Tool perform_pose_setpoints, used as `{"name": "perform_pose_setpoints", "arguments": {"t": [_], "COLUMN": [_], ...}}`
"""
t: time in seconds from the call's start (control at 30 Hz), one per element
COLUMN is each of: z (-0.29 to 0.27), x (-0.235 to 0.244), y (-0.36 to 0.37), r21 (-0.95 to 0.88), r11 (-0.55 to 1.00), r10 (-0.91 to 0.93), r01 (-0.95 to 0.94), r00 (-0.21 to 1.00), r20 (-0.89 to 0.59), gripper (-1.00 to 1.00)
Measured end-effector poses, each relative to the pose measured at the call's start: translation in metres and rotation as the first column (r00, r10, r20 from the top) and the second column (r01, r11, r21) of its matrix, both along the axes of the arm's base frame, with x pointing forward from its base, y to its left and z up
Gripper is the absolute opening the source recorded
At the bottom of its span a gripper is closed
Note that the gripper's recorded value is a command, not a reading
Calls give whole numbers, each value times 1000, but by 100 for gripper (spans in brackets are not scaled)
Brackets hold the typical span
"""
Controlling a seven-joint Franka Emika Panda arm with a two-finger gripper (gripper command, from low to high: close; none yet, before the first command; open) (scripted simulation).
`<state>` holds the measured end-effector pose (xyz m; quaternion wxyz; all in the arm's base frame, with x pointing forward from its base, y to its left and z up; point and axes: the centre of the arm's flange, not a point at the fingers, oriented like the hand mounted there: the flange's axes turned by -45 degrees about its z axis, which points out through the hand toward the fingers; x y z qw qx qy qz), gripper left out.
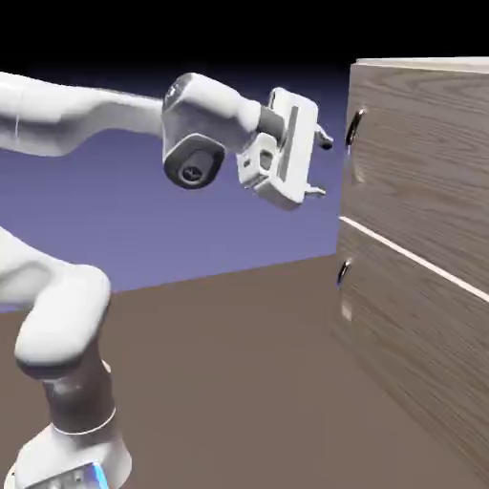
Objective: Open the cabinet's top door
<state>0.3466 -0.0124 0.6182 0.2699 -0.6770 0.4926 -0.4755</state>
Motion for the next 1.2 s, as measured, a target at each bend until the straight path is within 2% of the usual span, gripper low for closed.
{"name": "perform_pose_setpoints", "arguments": {"t": [0.27, 0.63, 0.9, 1.2], "z": [39, 45, 11, -68], "x": [-18, -6, 35, 107], "y": [32, 99, 143, 163], "r21": [432, 859, 987, 948], "r11": [893, 510, 145, -296], "r10": [-211, -400, -458, -450], "r01": [125, 37, -67, -116], "r00": [965, 894, 880, 892], "r20": [156, 199, 127, -31], "gripper": [0, 0, 0, 0]}}
